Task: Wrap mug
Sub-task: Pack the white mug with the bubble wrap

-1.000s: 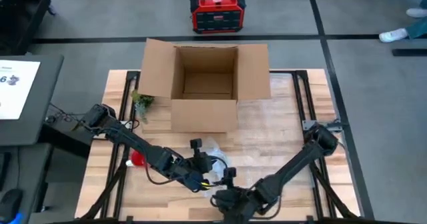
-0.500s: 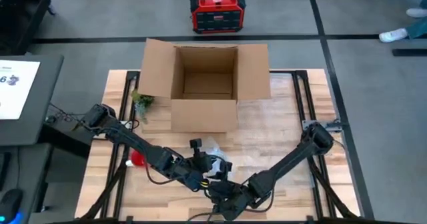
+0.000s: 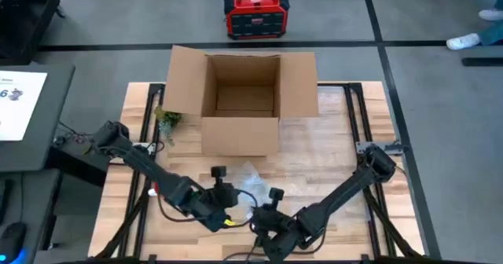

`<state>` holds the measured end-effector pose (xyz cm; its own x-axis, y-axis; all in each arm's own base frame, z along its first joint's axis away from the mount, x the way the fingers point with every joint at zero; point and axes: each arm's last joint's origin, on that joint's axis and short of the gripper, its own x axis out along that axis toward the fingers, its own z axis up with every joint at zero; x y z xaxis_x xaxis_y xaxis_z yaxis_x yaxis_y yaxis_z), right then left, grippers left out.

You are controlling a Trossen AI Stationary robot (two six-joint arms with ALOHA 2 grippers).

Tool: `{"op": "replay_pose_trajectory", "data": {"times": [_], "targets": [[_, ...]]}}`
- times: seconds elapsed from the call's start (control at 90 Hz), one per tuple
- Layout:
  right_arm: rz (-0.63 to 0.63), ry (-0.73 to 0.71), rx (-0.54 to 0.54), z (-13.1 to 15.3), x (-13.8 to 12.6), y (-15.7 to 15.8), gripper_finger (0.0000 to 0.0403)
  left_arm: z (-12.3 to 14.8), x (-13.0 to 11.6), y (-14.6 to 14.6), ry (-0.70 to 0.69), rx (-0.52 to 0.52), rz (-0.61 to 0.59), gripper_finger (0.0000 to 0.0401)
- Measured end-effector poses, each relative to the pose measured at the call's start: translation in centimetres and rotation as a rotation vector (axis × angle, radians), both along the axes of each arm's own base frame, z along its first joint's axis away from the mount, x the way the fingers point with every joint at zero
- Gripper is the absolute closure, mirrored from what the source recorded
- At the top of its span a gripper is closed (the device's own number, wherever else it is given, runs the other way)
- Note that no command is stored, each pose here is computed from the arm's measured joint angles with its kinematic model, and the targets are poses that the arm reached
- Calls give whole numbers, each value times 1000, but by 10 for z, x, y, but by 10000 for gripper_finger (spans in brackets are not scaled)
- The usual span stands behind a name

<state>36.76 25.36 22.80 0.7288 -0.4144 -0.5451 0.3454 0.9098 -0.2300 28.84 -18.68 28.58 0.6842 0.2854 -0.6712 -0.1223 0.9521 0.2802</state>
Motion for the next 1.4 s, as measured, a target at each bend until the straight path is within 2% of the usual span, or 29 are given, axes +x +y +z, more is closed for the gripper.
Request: {"op": "replay_pose_trajectory", "data": {"times": [0.222,0.367,0.578,0.856,1.133,1.4], "targets": [[-79,-26,-7,0,-9,0,402,2,-23,-16,27,-51,-1,401],[-134,-22,2,0,-17,-3,402,0,-32,-35,16,-129,-76,401],[-230,-18,-1,-3,-30,-7,403,-25,-36,-50,-53,-186,-151,401],[-246,11,-9,-5,-47,0,403,-65,-24,-26,-268,-31,1,401],[-268,70,-3,-6,-65,6,403,-72,0,6,-328,-5,81,401],[-422,121,33,-6,-83,-1,403,-73,13,29,-330,-44,184,401]]}}
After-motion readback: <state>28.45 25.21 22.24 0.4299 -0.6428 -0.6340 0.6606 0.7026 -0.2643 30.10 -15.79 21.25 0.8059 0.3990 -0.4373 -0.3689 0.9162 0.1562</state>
